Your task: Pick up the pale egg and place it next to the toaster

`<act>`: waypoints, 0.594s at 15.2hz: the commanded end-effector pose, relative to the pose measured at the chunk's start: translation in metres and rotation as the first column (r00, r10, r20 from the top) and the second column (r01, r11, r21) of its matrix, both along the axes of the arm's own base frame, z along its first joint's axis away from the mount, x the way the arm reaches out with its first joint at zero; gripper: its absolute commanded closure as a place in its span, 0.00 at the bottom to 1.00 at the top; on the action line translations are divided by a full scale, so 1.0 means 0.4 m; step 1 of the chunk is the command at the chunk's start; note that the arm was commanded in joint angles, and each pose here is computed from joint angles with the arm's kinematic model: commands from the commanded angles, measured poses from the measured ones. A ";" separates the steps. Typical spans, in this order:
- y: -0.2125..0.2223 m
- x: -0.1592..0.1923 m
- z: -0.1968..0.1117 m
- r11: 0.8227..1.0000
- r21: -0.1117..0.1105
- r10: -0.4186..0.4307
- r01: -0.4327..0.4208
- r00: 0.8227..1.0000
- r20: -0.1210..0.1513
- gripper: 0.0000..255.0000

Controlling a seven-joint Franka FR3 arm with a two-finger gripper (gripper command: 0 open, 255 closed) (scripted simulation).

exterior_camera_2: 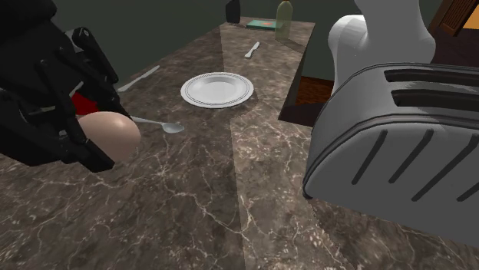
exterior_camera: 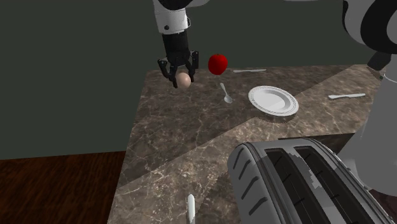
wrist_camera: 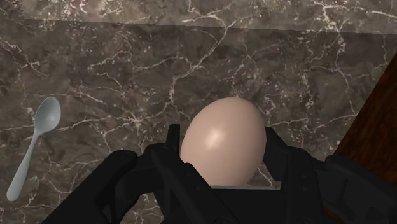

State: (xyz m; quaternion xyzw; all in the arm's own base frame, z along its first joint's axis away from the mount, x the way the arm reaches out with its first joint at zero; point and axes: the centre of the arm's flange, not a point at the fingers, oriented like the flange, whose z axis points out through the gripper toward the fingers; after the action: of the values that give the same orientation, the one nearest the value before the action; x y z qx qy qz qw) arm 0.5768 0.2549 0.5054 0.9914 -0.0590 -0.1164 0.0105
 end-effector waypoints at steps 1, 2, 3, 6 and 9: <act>0.002 0.001 0.029 1.000 0.000 0.000 0.000 1.000 0.000 1.00; 0.002 0.001 0.042 1.000 0.000 0.000 0.000 1.000 0.000 1.00; 0.002 0.001 0.055 1.000 0.000 0.000 0.000 1.000 0.000 1.00; 0.002 0.001 0.095 1.000 0.000 0.000 0.000 1.000 0.000 1.00; 0.002 0.001 0.134 1.000 0.000 0.000 0.000 1.000 0.000 1.00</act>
State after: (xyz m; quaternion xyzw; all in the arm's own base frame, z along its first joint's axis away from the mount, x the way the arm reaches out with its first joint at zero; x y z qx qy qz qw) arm 0.5778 0.2564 0.5540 0.9914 -0.0590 -0.1163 0.0105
